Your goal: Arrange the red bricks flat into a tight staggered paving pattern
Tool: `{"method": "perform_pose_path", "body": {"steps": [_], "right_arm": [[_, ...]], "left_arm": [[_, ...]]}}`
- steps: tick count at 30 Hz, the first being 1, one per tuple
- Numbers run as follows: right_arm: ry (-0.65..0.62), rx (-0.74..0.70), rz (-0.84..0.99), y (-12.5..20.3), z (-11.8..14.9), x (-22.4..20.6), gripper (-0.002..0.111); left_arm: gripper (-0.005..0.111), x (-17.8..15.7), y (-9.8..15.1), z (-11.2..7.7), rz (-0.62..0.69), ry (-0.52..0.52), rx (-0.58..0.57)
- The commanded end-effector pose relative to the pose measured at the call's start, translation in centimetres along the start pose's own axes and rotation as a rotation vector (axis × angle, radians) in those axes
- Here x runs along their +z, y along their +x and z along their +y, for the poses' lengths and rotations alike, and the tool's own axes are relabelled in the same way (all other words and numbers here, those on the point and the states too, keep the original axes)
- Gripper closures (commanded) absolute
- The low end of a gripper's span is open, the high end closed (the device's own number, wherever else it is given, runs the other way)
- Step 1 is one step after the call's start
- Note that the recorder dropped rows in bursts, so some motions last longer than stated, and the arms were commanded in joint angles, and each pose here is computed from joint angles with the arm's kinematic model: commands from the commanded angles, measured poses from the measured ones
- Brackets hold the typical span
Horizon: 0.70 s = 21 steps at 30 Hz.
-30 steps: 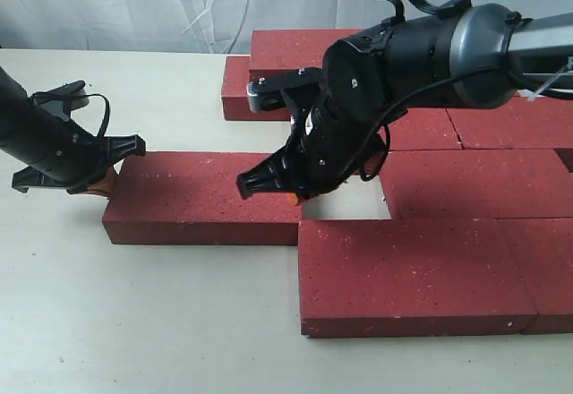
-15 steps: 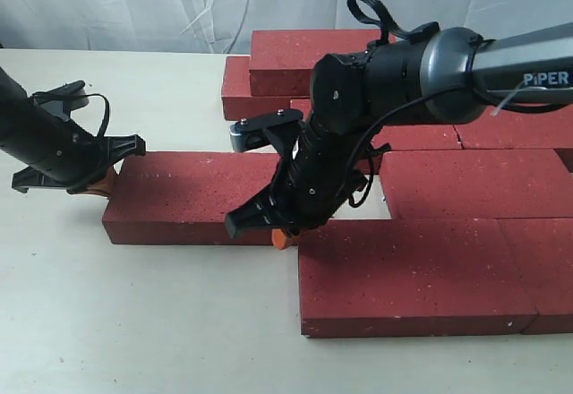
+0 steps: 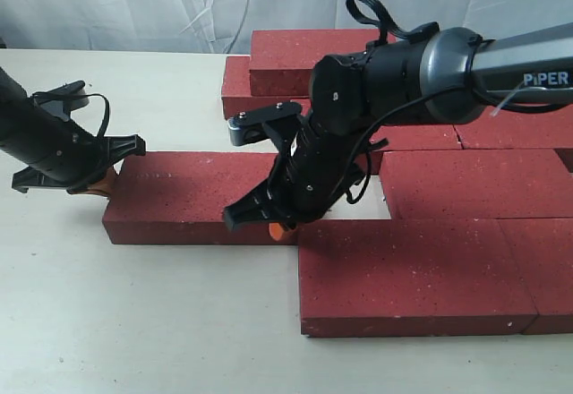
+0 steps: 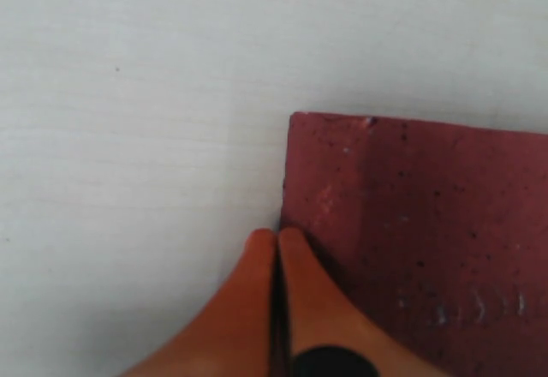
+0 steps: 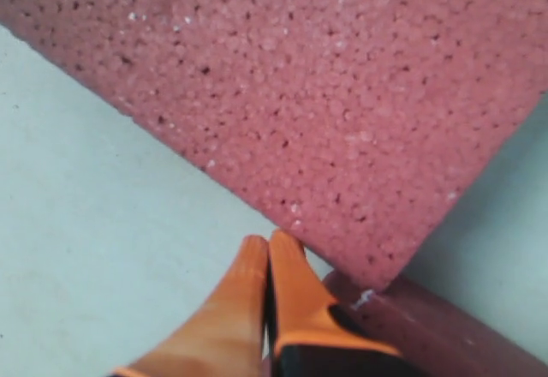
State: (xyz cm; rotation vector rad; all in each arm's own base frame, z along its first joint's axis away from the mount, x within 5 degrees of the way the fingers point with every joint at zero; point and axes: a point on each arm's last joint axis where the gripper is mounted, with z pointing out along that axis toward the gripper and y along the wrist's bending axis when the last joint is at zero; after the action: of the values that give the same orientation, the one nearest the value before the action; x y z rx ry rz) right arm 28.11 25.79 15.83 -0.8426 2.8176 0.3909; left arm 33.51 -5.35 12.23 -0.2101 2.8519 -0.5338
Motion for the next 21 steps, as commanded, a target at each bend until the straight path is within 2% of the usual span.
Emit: {"method": "perform_pose_path", "body": {"steps": [1,10,16,21], "right_arm": [[0.036,-0.017,-0.019,-0.1,-0.4,0.0,0.109],[0.033,-0.013,-0.026,-0.2,-0.4,0.0,0.109],[-0.026,0.054,-0.023,-0.2,0.1,0.0,0.109],[-0.049,0.056,-0.057,-0.4,0.5,-1.2,0.109]], "left_arm": [[0.107,1.1,2.4,-1.0,0.202,0.06,-0.007],[0.107,1.0,2.6,-0.9,0.222,0.058,0.008],[0.107,1.1,2.1,-0.8,0.171,0.043,0.012],[0.107,1.2,1.7,-0.9,0.122,0.052,0.009]]}}
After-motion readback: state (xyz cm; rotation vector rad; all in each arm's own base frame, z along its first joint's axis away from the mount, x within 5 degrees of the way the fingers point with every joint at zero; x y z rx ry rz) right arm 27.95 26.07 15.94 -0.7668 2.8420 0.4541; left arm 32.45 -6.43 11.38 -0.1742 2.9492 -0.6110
